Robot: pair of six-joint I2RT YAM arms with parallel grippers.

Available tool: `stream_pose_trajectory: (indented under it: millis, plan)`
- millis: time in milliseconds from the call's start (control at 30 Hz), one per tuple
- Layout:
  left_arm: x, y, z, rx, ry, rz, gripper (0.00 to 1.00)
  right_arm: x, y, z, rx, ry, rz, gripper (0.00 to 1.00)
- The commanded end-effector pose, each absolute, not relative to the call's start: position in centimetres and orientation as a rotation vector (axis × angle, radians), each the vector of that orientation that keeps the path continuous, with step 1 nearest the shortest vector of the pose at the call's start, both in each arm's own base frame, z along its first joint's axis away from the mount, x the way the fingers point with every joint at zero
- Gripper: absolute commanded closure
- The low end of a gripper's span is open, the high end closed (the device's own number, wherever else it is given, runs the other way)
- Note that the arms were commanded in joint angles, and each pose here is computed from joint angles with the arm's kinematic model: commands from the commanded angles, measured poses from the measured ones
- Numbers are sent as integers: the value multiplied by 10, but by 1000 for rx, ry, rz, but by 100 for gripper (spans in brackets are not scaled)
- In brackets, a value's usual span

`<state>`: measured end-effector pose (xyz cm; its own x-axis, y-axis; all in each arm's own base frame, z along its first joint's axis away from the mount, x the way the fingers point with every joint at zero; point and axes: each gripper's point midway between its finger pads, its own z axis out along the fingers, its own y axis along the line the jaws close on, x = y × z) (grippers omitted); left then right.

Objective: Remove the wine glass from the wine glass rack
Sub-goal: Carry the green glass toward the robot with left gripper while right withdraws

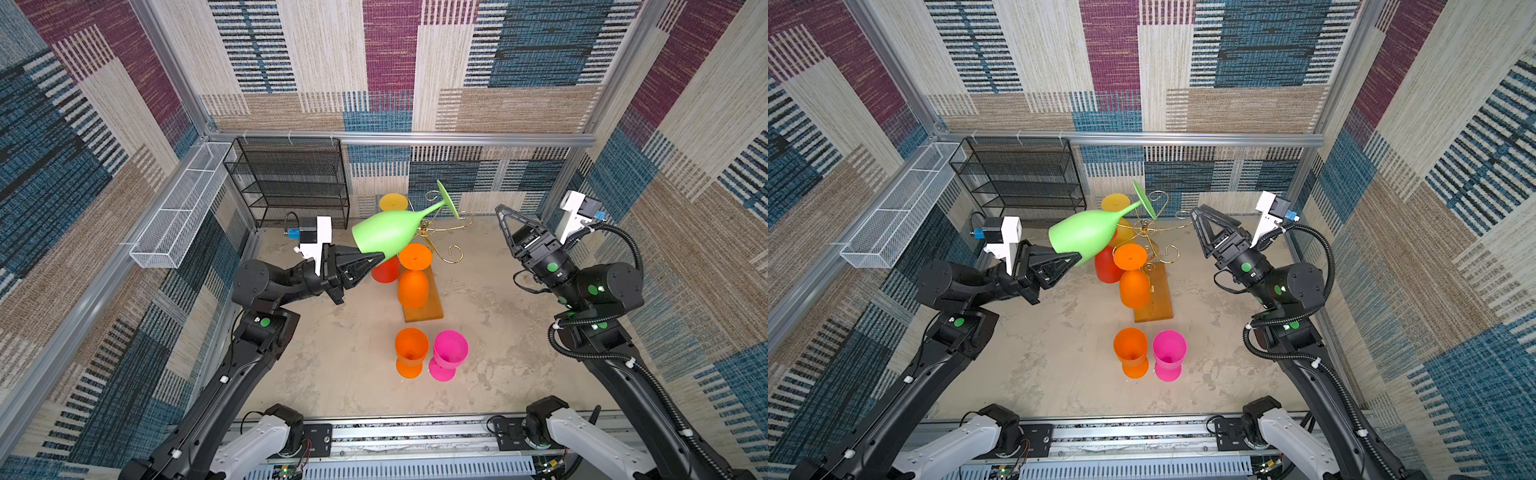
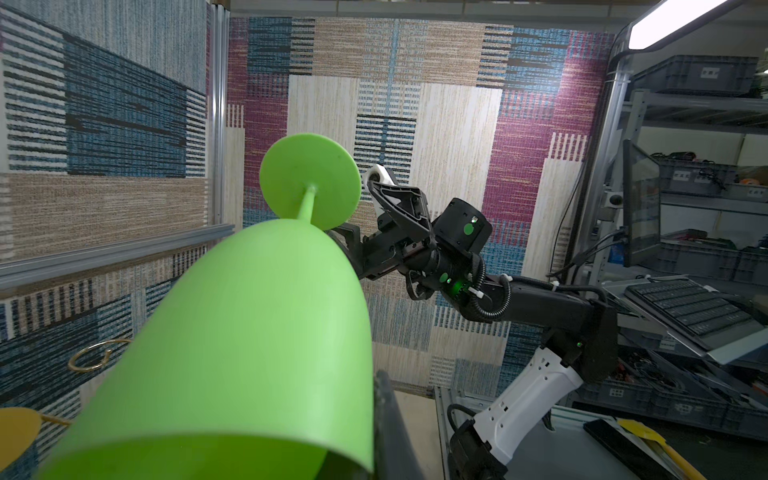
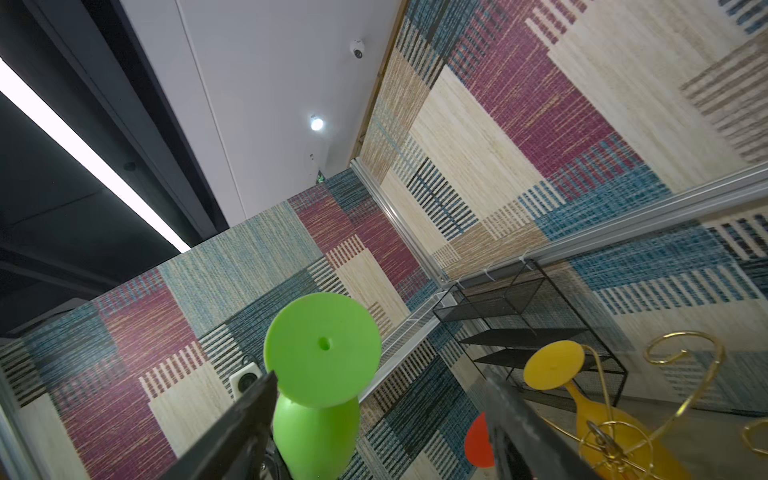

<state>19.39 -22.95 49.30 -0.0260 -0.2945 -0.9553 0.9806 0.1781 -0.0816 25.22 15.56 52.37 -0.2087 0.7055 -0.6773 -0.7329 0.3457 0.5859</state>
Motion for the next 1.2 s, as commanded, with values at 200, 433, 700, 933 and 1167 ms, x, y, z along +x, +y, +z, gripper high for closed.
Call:
stream_pose_trajectory:
  millis: [200, 433, 700, 933, 1167]
  plan:
    - [197, -188, 488, 622, 1289, -929, 100, 270, 99, 492, 195, 1299, 883, 18]
    - [202, -126, 475, 338, 1487, -640, 100, 269, 88, 485, 222, 1311, 806, 18]
    - [199, -77, 416, 182, 1759, -375, 100, 272, 83, 474, 249, 1340, 768, 17]
    - [191, -70, 358, 210, 2024, -291, 100, 275, 82, 468, 258, 1369, 743, 17]
    - [183, -90, 291, 302, 2325, -364, 100, 281, 85, 462, 257, 1396, 741, 17]
